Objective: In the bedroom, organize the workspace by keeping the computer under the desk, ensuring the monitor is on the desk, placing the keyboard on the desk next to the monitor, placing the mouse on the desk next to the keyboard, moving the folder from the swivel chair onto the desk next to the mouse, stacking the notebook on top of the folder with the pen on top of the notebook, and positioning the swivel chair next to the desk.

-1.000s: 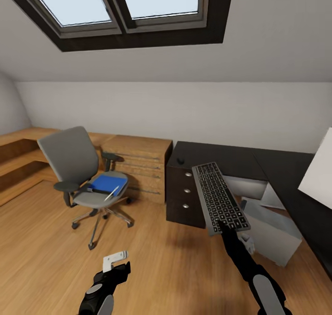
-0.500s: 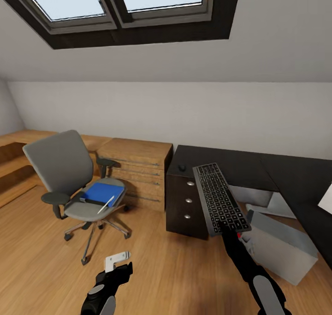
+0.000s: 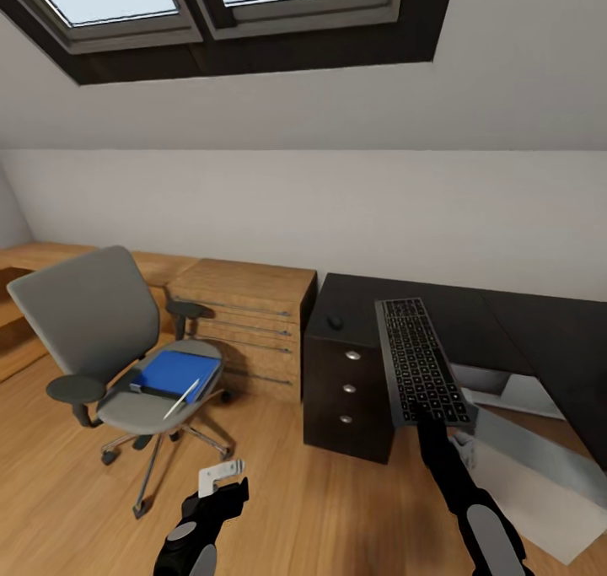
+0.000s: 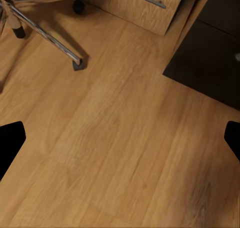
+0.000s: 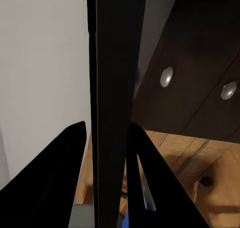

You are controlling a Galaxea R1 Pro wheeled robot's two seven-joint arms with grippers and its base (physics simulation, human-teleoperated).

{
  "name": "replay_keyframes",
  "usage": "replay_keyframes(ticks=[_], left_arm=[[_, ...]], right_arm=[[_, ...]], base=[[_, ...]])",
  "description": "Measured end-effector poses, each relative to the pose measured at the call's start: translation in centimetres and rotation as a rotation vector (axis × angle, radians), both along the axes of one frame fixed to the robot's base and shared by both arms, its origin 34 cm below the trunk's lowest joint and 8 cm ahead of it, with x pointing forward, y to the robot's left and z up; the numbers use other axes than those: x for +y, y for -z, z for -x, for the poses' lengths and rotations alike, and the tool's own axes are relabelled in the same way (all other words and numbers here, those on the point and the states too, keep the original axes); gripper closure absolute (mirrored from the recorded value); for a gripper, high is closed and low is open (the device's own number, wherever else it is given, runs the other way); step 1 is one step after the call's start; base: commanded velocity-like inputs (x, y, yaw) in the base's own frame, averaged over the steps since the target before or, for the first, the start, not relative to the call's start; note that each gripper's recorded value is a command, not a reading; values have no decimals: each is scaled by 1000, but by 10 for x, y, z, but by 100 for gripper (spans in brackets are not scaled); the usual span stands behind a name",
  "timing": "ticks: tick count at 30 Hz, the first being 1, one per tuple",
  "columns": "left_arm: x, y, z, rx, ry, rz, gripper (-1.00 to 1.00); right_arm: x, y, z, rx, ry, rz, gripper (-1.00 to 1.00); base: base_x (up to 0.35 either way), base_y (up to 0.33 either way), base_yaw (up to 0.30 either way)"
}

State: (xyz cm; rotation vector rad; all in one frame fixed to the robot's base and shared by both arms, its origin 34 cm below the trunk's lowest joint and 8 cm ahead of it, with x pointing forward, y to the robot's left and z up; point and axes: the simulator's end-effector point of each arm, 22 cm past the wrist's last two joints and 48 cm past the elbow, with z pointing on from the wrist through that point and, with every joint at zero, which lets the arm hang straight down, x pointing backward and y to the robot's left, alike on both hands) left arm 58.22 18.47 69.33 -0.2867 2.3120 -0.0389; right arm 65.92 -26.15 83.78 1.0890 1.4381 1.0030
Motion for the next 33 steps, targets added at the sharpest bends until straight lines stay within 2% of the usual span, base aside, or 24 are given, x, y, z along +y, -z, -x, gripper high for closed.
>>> replay_keyframes(ticks=[25, 33], left_arm=[[-7, 1, 2, 3, 19, 0, -100], [-9, 3, 3, 7, 25, -1, -100]], right_arm=[[4, 4, 1, 8, -2, -8, 100], [3, 19, 3, 36, 14, -10, 100]], base=[[323, 0, -2], [184, 0, -147]])
